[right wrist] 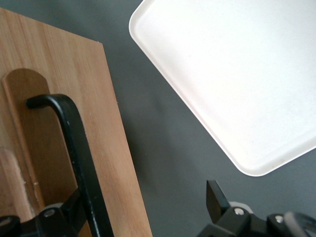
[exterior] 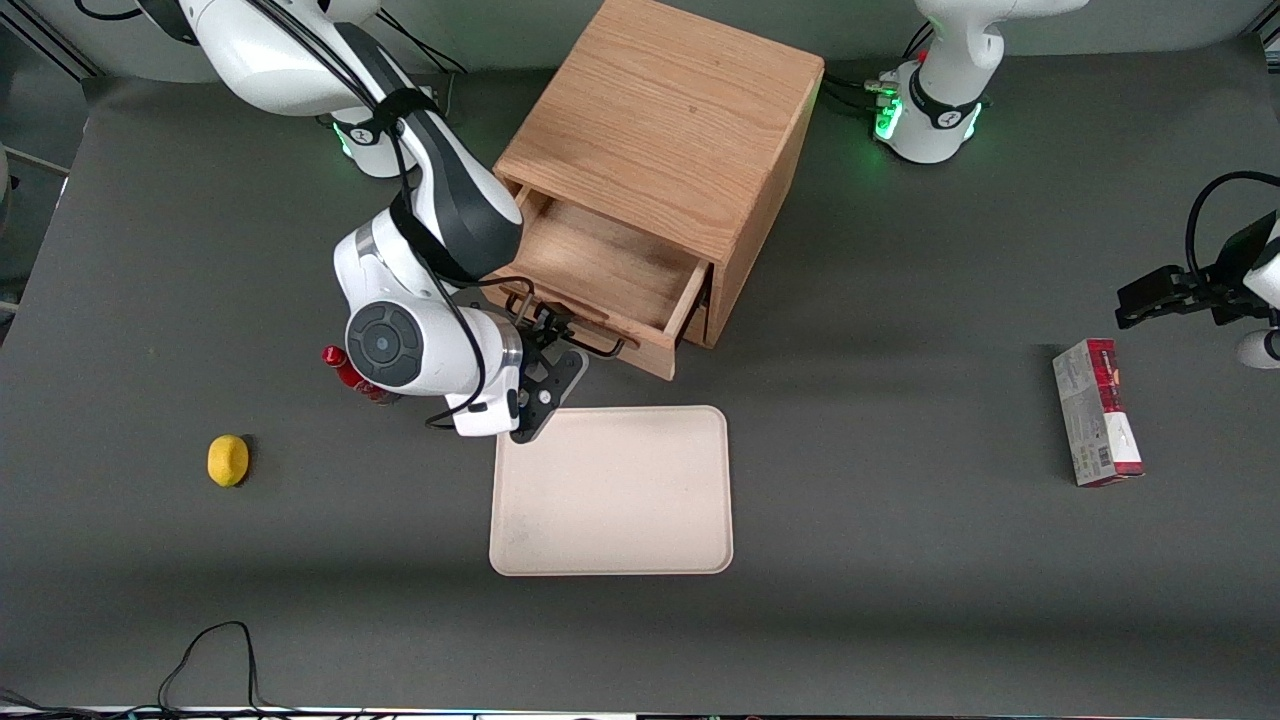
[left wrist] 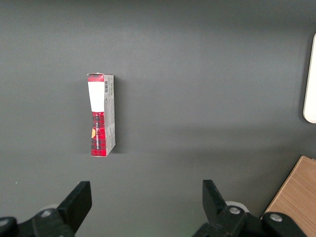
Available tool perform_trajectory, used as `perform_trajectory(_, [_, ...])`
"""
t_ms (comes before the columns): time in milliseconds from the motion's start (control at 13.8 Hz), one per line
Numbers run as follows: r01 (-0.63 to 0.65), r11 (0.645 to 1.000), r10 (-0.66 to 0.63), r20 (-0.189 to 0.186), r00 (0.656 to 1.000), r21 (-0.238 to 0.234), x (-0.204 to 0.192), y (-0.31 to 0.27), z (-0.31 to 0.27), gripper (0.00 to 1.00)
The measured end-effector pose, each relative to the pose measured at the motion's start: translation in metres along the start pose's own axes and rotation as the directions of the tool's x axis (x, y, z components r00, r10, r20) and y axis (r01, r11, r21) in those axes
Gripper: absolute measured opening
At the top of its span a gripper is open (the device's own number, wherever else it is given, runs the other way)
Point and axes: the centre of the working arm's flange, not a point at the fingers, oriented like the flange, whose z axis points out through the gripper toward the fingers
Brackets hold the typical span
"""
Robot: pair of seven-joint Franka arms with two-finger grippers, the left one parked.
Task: Open upper drawer
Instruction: 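Pull the upper drawer outward by its handle with the right gripper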
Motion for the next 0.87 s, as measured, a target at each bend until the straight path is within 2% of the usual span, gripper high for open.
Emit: perform_trajectory(870, [-0.017, 1.0, 0.016, -0.047, 0.999, -0.015, 0.006, 0.039, -0.013, 1.0])
